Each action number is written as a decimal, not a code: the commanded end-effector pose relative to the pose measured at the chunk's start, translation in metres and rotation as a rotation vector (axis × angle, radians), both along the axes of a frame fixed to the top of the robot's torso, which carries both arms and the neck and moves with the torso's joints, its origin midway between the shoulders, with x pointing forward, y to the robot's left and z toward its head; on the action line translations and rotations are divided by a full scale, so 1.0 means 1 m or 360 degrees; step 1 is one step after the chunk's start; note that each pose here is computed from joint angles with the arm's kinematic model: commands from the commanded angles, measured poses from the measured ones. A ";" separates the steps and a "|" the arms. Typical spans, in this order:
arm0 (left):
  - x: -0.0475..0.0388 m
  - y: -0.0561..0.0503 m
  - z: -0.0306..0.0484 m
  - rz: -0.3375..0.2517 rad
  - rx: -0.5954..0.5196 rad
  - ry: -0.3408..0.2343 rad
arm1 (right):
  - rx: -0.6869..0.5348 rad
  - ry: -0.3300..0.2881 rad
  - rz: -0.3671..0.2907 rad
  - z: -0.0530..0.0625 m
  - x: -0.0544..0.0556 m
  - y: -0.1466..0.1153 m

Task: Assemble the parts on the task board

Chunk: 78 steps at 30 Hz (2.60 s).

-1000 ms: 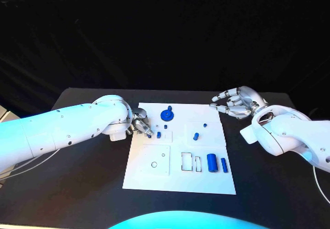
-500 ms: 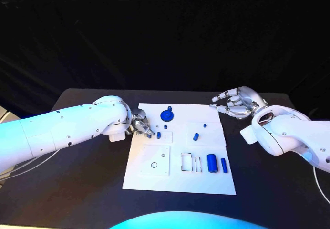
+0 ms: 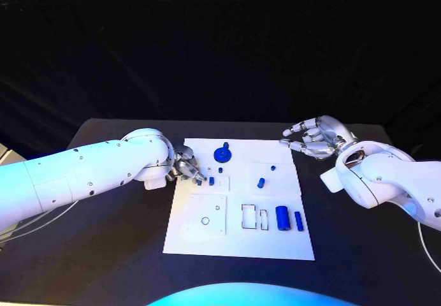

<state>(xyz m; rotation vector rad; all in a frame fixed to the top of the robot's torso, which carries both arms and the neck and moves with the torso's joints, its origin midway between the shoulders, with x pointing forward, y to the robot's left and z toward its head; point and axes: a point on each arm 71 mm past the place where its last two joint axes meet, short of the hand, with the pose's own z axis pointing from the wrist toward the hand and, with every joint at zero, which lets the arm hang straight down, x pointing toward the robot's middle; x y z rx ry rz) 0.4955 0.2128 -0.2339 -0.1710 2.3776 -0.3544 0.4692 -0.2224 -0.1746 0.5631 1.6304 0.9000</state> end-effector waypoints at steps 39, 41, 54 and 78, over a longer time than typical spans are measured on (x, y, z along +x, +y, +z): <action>0.0013 -0.021 0.0507 -0.0211 -0.0750 -0.0961 | -0.0005 -0.0002 0.0031 -0.002 0.001 0.000; 0.0004 -0.025 0.0511 -0.0274 -0.0734 -0.1023 | -0.0006 -0.0001 0.0032 -0.002 0.001 0.000; -0.0007 -0.045 0.0253 -0.0521 -0.0463 -0.0974 | -0.0008 0.0004 0.0037 -0.003 0.001 0.001; 0.0070 -0.054 0.0056 -0.0610 -0.0187 -0.0750 | -0.0011 0.0005 0.0034 -0.004 0.002 0.002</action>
